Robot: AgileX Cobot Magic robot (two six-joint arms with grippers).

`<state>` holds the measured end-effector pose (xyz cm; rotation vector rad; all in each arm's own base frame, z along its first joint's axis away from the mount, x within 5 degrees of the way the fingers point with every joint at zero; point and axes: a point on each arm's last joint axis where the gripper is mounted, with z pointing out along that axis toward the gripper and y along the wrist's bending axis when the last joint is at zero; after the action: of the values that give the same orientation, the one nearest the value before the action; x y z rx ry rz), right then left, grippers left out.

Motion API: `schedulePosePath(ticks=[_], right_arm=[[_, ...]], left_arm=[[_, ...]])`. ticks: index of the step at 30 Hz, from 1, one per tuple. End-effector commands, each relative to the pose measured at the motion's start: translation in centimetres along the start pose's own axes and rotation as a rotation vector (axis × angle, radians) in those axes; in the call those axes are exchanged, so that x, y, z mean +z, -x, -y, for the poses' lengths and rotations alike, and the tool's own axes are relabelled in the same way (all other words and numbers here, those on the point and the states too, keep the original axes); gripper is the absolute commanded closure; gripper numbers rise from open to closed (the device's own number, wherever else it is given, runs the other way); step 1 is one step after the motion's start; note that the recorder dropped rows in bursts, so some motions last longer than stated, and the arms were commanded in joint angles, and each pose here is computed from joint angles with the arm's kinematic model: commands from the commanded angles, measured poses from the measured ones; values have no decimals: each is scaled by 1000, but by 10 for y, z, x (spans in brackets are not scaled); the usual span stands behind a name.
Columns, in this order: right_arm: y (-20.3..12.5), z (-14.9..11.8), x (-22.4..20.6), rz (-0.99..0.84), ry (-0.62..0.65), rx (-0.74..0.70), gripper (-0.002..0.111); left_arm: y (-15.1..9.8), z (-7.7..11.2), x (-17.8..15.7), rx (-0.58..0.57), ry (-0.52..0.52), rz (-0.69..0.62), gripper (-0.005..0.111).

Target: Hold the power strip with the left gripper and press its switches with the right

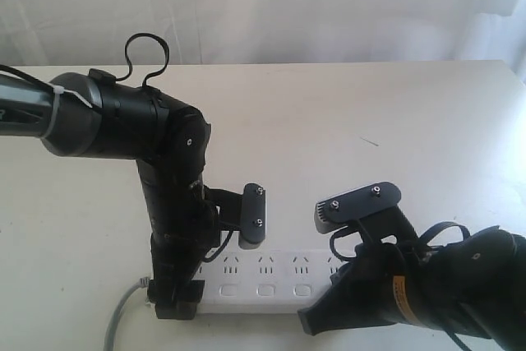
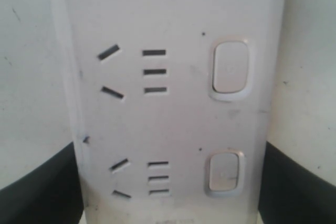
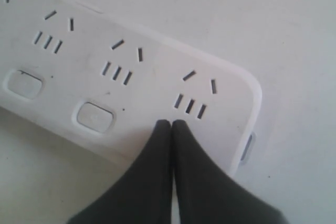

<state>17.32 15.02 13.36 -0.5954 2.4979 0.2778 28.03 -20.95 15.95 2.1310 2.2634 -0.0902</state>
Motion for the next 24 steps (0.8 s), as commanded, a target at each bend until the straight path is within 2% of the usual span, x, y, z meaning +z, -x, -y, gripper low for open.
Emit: schedulePosePath(ticks=[1, 6, 13, 20, 22, 24], right_arm=[[-14, 0, 5, -72, 26, 9, 108], [1, -3, -20, 54, 67, 18, 108], [35, 2, -90, 415, 76, 25, 108], [42, 21, -155, 735, -38, 10, 108], [41, 25, -166, 786, -70, 4, 108], [40, 27, -174, 820, -78, -5, 108]], left_arm=[[-1, 6, -4, -5, -37, -5, 107], [-1, 6, -4, -5, -37, -5, 107], [-1, 6, -4, -5, -37, -5, 107], [0, 5, -4, -5, -28, 2, 107], [0, 5, -4, -5, -29, 2, 100], [0, 5, -4, -5, -29, 2, 85]])
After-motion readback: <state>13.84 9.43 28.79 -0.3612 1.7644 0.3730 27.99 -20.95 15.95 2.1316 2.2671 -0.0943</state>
